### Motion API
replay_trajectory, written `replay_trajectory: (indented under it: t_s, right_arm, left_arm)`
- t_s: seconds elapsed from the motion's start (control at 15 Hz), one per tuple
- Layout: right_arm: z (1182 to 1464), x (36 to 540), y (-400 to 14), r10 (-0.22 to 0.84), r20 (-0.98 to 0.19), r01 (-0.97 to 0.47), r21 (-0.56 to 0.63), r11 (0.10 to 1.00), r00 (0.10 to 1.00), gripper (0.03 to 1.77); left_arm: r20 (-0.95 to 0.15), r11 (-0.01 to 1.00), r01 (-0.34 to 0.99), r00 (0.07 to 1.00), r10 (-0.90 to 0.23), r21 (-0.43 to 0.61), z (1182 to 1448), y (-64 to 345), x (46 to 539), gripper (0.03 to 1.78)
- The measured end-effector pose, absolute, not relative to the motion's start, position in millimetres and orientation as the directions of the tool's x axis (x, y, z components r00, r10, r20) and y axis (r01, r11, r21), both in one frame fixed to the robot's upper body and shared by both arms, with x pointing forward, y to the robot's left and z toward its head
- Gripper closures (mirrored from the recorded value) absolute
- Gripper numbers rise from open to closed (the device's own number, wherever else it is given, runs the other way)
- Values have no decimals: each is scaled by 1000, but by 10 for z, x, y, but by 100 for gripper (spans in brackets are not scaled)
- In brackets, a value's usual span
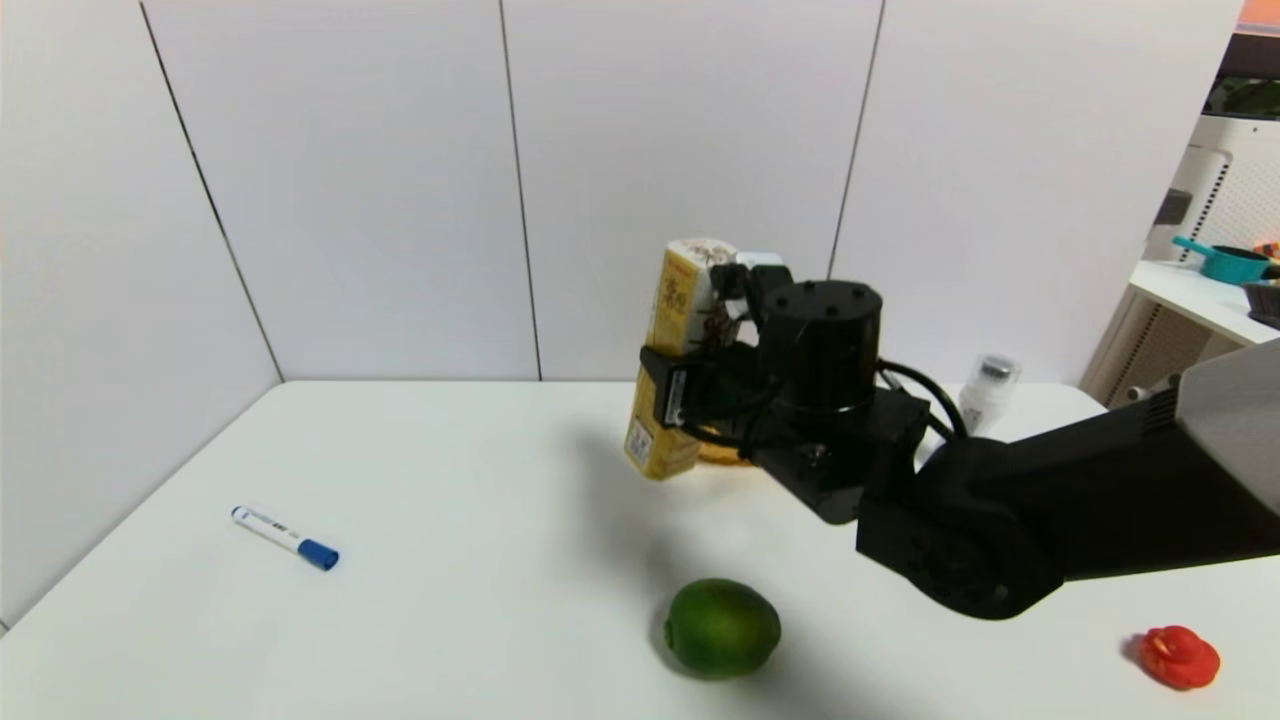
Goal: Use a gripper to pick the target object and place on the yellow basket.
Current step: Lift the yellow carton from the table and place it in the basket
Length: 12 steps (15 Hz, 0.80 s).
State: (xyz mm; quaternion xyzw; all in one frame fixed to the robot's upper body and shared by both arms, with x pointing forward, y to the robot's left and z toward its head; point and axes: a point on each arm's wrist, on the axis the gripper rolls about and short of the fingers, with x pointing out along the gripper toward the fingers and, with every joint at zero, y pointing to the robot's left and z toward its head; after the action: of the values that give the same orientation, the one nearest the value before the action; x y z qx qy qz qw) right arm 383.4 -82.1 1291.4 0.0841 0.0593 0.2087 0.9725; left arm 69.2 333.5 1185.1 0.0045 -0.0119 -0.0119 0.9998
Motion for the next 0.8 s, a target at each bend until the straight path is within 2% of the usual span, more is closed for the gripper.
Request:
replay_trajectory:
  t_s: [0.13, 0.27, 0.47, 0.6, 0.8]
  right_arm:
    - [13163, 3937, -916, 461, -11, -451, 192, 872, 887, 94]
    - [13285, 4096, -1052, 484, 29, -483, 146, 863, 875, 94]
    - [13216, 4354, -1180, 499, 26, -498, 113, 860, 866, 94]
    - [13131, 4575, -1251, 473, 20, -473, 100, 876, 881, 94]
    - [12946, 4830, -1392, 479, -27, -477, 56, 877, 877, 94]
  left_arm:
    - [24, 1000, 23, 999, -23, 9, 11852, 3335, 692, 12]
    - [24, 1000, 23, 999, -24, 9, 11852, 3335, 692, 12]
    - [24, 1000, 23, 999, -24, 9, 11852, 3335, 692, 12]
    - [24, 1000, 23, 999, -24, 9, 11852, 3335, 692, 12]
    - [24, 1000, 23, 999, -24, 9, 11852, 3335, 692, 12]
